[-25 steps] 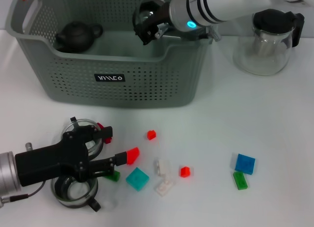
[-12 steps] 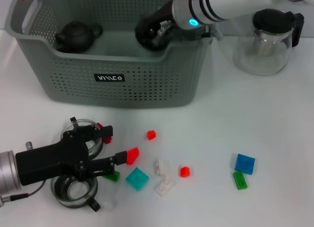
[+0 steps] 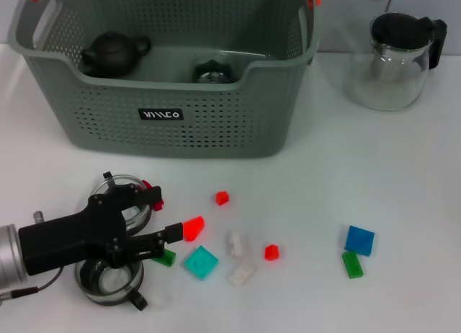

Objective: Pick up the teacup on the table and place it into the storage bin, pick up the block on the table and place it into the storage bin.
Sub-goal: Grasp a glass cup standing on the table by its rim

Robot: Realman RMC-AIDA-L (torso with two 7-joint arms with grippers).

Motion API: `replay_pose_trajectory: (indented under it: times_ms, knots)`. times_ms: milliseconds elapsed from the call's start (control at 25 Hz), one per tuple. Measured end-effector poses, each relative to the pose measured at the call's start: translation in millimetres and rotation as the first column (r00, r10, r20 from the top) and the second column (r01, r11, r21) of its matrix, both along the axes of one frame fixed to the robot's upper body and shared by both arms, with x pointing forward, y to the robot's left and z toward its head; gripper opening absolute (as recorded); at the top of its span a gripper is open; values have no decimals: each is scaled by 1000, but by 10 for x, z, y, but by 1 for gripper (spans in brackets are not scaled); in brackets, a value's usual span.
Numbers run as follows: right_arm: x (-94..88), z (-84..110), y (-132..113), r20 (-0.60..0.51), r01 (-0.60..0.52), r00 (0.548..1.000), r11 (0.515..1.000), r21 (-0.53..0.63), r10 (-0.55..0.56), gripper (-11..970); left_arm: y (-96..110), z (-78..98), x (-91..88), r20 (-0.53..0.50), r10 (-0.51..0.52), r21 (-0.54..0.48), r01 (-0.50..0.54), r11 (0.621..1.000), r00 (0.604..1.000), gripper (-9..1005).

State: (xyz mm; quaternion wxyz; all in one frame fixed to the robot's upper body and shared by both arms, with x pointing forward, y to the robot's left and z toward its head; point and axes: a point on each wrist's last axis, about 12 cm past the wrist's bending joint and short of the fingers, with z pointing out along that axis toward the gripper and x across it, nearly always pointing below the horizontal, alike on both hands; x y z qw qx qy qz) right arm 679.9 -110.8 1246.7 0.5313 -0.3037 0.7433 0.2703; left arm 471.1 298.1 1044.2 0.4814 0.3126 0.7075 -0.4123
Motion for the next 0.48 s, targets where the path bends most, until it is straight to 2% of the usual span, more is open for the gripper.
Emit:
replay_pose_trajectory:
  times_ms: [120, 200, 280, 360, 480]
  knots:
    - [-262, -57, -384, 57, -98, 994, 978, 182, 89, 462, 4, -2, -1, -1, 3, 1, -3, 1000, 1000, 834]
    - [-476, -134, -654, 134, -201, 977, 933, 298, 167, 462, 4, -2, 1, -1, 2, 2, -2, 1000, 1000, 833]
    - [-667, -189, -874, 215, -289, 951, 884, 369, 221, 462, 0, 4, 11, 1, -1, 3, 1, 1000, 1000, 833]
    - [-843, -255, -1068, 268, -344, 930, 855, 389, 252, 462, 0, 8, 17, 2, -2, 3, 2, 1000, 1000, 833]
    - [-1091, -435, -1224, 253, -409, 905, 863, 298, 342, 462, 13, 8, 9, 1, 1, 2, -1, 1000, 1000, 833]
